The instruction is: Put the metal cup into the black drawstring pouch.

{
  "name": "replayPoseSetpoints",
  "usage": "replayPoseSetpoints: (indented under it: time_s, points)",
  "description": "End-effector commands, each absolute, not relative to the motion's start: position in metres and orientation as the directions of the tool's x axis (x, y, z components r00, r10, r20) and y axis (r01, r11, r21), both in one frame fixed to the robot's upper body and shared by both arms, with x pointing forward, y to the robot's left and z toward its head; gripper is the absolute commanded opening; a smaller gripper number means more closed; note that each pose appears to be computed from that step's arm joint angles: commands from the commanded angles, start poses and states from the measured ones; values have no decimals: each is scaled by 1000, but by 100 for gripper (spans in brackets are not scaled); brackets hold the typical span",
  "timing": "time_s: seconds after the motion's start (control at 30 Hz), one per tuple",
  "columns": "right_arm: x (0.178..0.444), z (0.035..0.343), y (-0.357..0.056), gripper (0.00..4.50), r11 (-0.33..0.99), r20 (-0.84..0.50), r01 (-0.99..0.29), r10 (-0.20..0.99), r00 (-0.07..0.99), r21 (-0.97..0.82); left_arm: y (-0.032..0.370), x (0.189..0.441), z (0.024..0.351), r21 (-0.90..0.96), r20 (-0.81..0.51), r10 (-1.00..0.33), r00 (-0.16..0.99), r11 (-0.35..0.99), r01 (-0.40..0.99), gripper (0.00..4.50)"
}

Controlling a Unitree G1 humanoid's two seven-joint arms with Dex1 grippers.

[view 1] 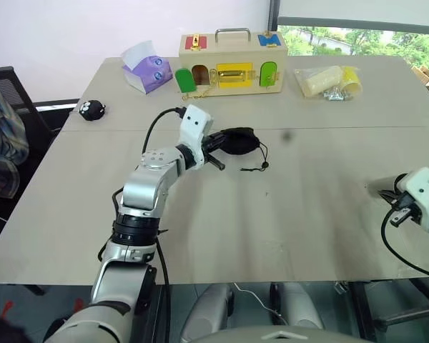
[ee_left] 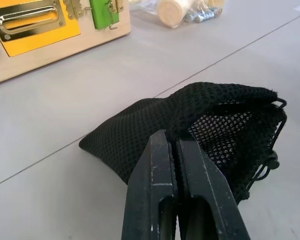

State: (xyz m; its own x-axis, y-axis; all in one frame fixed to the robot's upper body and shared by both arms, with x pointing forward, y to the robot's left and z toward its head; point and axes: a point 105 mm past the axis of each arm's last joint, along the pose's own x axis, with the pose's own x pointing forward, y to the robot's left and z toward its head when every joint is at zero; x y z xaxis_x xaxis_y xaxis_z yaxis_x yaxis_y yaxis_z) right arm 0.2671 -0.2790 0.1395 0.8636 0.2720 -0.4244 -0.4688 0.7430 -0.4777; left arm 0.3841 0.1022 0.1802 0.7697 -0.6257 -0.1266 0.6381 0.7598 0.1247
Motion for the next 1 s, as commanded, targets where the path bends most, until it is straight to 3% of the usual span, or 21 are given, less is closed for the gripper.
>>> replayPoseSetpoints:
  time_s: [0.03,0.27,0.4,0.6,0.73,1.0]
  points:
    - [273,169,-260,1,748,-318,-456,336,887,-482,94,381,201,202,-102,-654,750,724,659,0]
    - [275,210,-156,1,672,-116,-675,678,726,-304,76,381,194,184,-191,-699,690,664,724,0]
    - [273,217,-88,1,592,-7,-776,794,608,-216,66,382,200,166,-203,-706,678,658,735,0]
    - [288,219,-45,1,592,61,-776,802,595,-217,57,380,214,142,-199,-719,666,651,746,0]
    - [313,218,-45,1,704,108,-683,707,698,-195,59,377,219,127,-214,-715,665,655,745,0]
    - [325,216,-32,1,730,143,-659,683,716,-181,62,376,227,101,-220,-709,670,666,739,0]
